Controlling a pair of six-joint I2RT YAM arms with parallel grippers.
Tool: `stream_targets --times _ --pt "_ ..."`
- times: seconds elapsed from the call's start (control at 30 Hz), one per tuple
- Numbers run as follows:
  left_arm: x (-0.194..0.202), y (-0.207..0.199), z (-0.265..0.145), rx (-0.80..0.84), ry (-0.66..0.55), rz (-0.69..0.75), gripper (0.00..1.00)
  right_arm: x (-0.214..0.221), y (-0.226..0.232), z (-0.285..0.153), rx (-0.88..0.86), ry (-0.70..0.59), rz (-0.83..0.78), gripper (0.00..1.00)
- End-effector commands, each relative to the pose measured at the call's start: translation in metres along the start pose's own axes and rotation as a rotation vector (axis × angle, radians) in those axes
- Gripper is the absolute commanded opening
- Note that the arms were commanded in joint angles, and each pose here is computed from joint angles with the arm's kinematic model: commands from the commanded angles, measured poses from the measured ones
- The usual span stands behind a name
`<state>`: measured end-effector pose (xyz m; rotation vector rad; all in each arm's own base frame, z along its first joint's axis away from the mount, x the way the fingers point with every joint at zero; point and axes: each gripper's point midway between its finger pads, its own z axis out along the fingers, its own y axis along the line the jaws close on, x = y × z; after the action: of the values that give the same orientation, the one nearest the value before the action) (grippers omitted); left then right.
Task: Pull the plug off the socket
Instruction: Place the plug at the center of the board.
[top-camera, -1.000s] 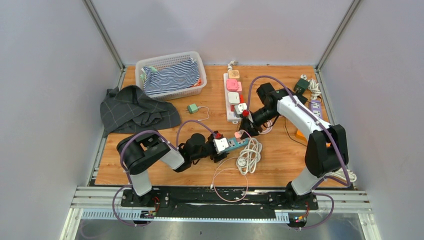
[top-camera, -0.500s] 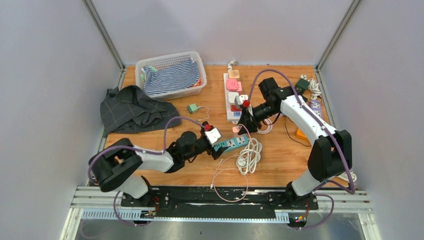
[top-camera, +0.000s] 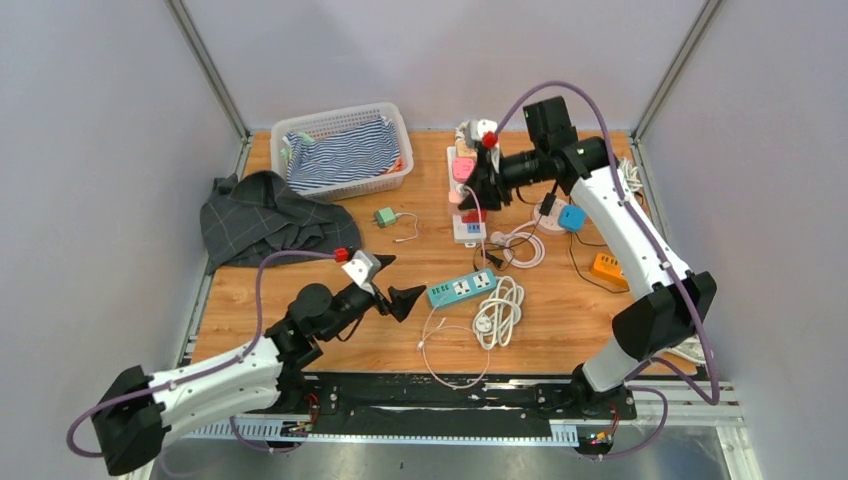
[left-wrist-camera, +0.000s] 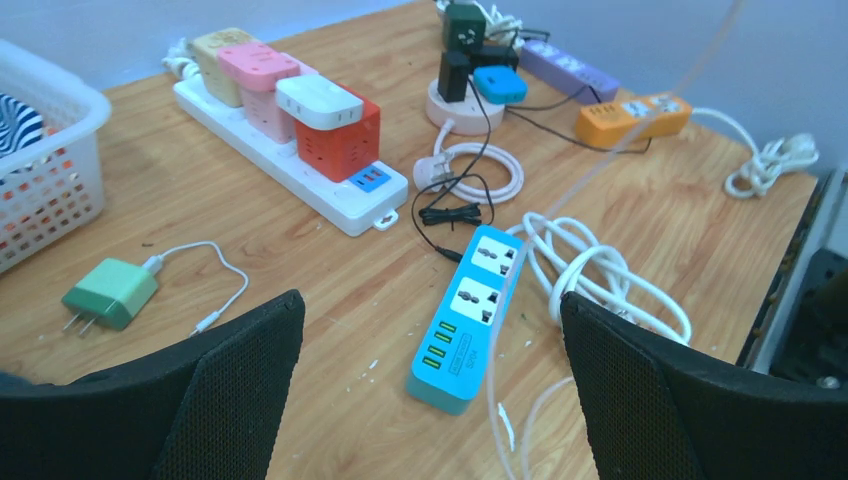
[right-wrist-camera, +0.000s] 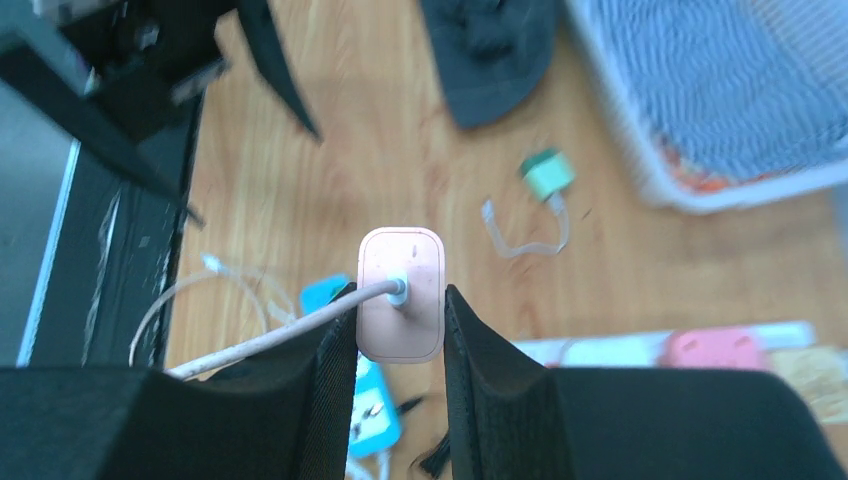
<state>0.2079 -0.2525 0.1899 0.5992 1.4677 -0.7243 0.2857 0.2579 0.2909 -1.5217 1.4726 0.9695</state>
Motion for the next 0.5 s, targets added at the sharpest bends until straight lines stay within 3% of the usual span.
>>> stream_targets --times 0.0,0.27,0.47 --pt "0.007 0.019 -0.025 -0.120 0.016 -0.118 1.00 -0.078 -0.021 0.003 0.064 -0.077 -0.011 0.00" --pt "0.007 0.022 -0.040 -0.147 0.018 -0.152 1.00 -0.177 -0.065 0.006 0.310 -0.185 -0.204 0.00" --pt "0.019 0.025 -0.037 -0.165 0.065 -0.144 1.00 -0.240 -0.094 -0.020 0.510 -0.318 -0.226 0.00"
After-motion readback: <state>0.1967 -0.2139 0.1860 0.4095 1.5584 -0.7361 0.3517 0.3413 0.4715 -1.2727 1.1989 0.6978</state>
